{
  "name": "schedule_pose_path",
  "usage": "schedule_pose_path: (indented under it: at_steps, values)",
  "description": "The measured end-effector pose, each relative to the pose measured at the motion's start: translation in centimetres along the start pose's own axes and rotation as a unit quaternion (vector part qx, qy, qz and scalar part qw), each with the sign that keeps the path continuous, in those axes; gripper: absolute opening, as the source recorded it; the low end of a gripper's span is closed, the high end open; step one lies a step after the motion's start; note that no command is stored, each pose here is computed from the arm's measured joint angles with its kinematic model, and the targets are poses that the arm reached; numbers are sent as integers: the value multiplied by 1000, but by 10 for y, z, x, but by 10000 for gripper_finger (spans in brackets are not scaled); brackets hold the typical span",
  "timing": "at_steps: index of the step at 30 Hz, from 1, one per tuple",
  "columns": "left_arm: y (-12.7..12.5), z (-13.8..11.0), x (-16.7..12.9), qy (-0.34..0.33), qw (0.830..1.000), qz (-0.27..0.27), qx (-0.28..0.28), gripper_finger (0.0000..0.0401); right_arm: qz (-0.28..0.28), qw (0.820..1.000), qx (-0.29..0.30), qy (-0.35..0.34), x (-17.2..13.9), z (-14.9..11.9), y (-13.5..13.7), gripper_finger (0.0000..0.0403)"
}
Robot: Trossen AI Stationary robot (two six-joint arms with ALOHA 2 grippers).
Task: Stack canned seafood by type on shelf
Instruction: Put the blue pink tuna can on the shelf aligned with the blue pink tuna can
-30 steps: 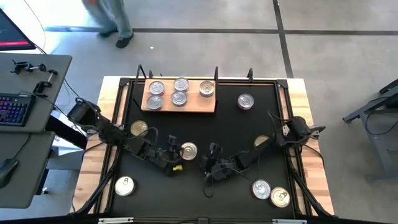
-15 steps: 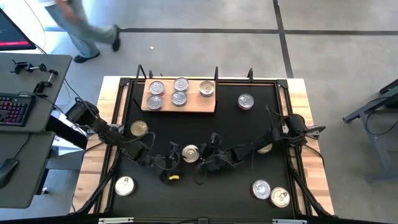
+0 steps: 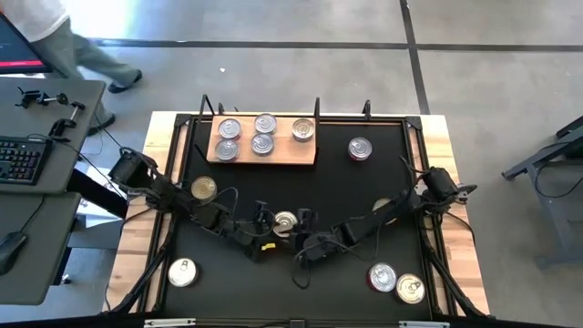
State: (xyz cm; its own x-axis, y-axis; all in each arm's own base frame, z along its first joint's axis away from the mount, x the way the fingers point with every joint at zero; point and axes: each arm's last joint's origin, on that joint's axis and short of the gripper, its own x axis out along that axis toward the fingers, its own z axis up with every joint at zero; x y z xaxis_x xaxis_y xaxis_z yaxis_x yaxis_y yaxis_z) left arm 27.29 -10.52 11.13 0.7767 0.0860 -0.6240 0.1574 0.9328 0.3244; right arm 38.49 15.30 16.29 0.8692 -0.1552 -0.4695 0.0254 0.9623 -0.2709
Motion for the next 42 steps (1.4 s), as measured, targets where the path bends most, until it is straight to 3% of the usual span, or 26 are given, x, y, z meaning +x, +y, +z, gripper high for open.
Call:
schedule_pose_path:
  at_steps: [4, 9, 11, 19, 23, 29, 33, 36, 42]
  values:
    - [1, 3, -2, -15, 1000, -2, -15, 144, 10, 999, -18, 32, 0, -7, 0, 112]
    - [4, 10, -9, -35, 998, -18, -41, 32, 45, 996, -57, 56, 2, -13, -1, 168]
    - [5, 13, -12, -47, 997, -21, -54, 9, 46, 995, -73, 54, 3, -13, -2, 192]
    - [10, 24, -21, -83, 991, -21, -107, 4, 9, 982, -178, 69, 15, -29, 5, 220]
    - [11, 26, -23, -89, 989, -23, -115, 4, -4, 978, -196, 67, 23, -36, 6, 221]
    - [4, 20, -24, -58, 997, -35, -25, 14, -41, 976, -199, 74, 19, -34, 6, 221]
    - [0, 16, -23, -46, 997, -41, 41, 54, -93, 971, -211, 67, 11, -26, 15, 221]
    - [-1, 10, -17, -30, 995, -37, 89, 89, -101, 971, -206, 60, 8, -24, 19, 221]
    - [4, 2, -5, 3, 994, 18, 111, 118, -98, 978, -173, 64, 6, -27, 23, 221]
